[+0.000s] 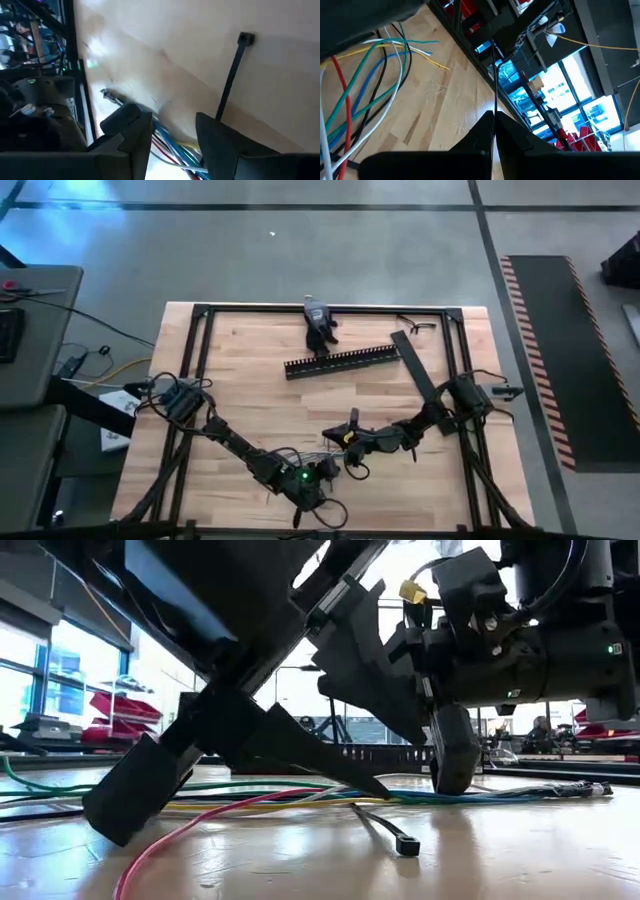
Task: Ziptie cables
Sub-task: Wrap the colored loose cables with the black zip tie
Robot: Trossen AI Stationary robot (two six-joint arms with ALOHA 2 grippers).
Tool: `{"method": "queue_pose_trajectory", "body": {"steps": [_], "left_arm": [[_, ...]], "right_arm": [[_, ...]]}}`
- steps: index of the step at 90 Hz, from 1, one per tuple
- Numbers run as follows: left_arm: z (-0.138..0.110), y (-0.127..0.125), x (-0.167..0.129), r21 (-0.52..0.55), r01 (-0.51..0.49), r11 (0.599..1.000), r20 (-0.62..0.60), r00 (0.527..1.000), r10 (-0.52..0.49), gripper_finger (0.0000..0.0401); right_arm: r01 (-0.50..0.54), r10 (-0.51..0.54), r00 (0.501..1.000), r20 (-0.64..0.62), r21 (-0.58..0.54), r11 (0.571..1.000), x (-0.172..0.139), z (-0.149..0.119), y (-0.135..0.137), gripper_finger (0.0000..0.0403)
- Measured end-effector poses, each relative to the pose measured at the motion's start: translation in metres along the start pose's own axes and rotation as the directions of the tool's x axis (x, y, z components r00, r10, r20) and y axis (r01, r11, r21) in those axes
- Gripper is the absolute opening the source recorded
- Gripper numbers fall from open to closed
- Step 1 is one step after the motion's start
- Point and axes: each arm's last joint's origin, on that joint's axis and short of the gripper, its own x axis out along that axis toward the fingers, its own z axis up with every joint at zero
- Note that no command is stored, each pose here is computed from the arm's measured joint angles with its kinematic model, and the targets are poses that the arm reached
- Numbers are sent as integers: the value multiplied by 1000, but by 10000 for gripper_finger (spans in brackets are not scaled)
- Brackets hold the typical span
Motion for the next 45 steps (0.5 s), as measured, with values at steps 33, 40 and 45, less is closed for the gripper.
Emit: {"method": "queue_pose_trajectory", "body": {"steps": [33, 40, 45], "left_arm": [[7, 10, -6, -156, 150, 976, 46, 988, -144, 138], [7, 11, -6, -107, 131, 986, 28, 991, -128, 138], [5, 14, -9, -77, 105, 992, 5, 994, -105, 138]], "right_arm": [[-1, 1, 1000, 1, 19, 1000, 0, 0, 0, 0], [-1, 1, 1000, 2, 19, 1000, 0, 0, 0, 0], [-1, 1, 1000, 1, 21, 1000, 0, 0, 0, 0]]}}
